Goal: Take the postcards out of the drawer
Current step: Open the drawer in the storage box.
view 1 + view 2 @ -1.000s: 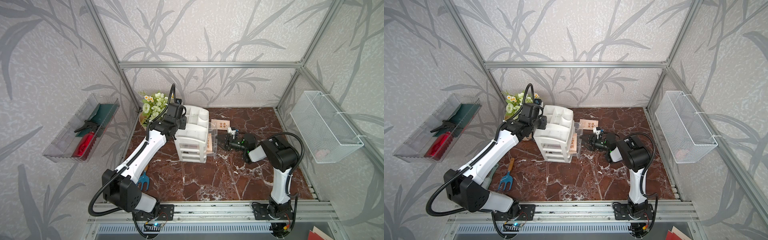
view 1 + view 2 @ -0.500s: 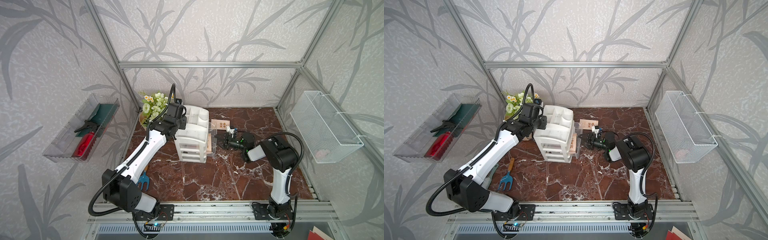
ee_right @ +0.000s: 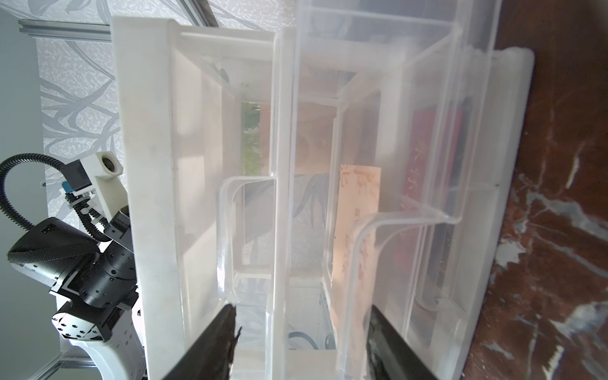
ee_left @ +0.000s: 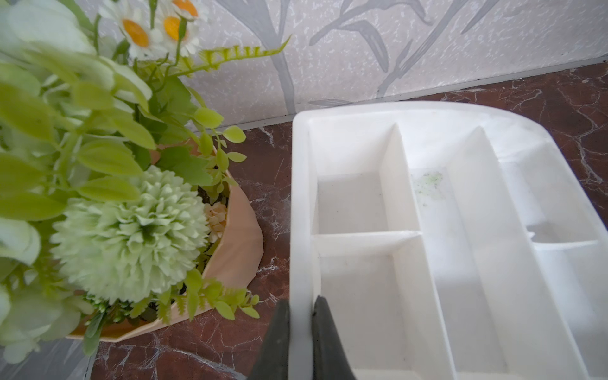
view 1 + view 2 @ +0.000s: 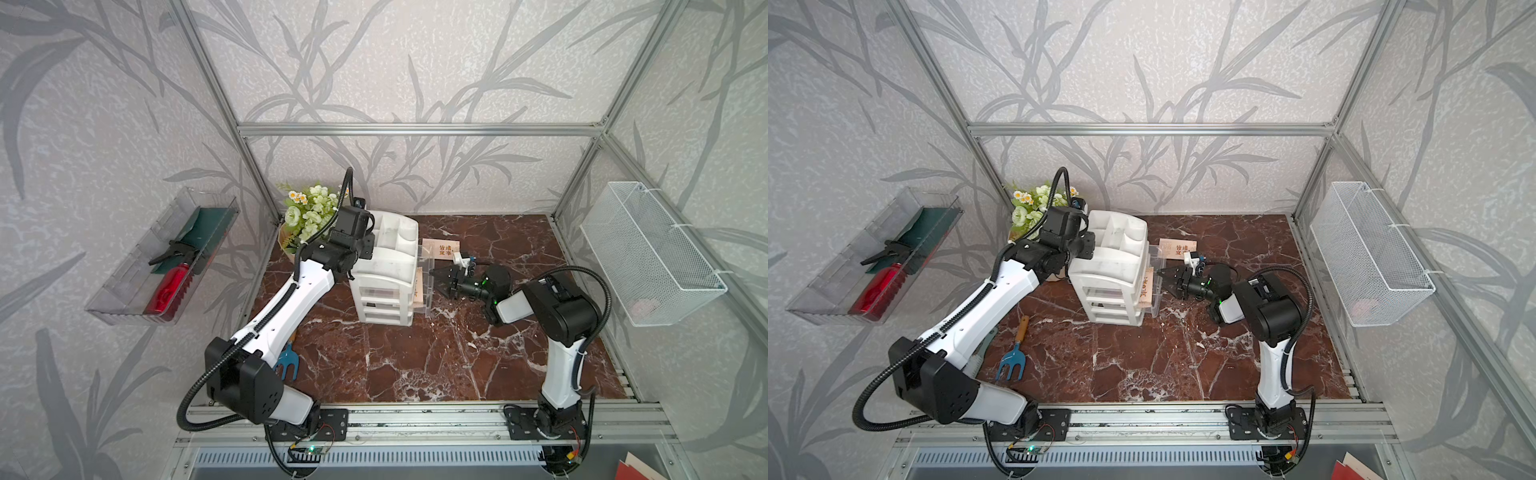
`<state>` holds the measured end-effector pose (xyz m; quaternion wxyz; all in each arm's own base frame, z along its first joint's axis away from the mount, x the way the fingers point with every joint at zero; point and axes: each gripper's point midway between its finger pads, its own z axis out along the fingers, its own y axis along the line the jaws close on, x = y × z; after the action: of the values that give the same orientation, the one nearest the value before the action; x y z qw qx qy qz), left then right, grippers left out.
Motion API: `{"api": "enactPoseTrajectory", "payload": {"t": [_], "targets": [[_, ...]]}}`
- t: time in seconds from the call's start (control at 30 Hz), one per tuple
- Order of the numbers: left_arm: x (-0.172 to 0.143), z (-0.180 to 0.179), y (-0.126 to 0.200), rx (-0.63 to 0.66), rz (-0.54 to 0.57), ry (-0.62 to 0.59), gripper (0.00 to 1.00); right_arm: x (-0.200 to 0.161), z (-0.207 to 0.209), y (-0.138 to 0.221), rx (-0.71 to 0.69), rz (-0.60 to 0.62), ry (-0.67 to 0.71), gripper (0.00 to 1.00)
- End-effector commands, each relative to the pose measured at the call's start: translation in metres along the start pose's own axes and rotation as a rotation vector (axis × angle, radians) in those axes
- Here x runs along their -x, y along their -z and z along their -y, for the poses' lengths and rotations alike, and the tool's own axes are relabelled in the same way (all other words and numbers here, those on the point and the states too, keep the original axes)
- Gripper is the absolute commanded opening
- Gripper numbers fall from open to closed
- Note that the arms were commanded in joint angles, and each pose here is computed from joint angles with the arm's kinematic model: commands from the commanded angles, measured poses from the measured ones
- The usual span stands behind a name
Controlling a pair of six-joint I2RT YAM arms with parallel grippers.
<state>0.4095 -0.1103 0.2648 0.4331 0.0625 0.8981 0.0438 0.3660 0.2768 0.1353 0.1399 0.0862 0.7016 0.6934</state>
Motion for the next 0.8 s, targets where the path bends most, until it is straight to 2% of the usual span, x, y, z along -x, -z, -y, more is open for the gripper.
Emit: {"api": "enactPoseTrajectory", "payload": {"t": [0.0,0.13,0.77], "targets": [[-0.085,-0.022,-0.026,0.131,-0.31,-0.129,0.0,-0.002,-0.024,0.002,0.048,-0.004,0.04,0.61],[-0.086,-0.022,-0.026,0.136,-0.313,-0.138,0.0,0.001,-0.023,0.004,0.046,0.0,-0.008,0.61],[-0.089,-0.021,-0.03,0.158,-0.326,-0.168,0.0,0.011,-0.033,0.012,0.06,0.027,-0.016,0.61]]}}
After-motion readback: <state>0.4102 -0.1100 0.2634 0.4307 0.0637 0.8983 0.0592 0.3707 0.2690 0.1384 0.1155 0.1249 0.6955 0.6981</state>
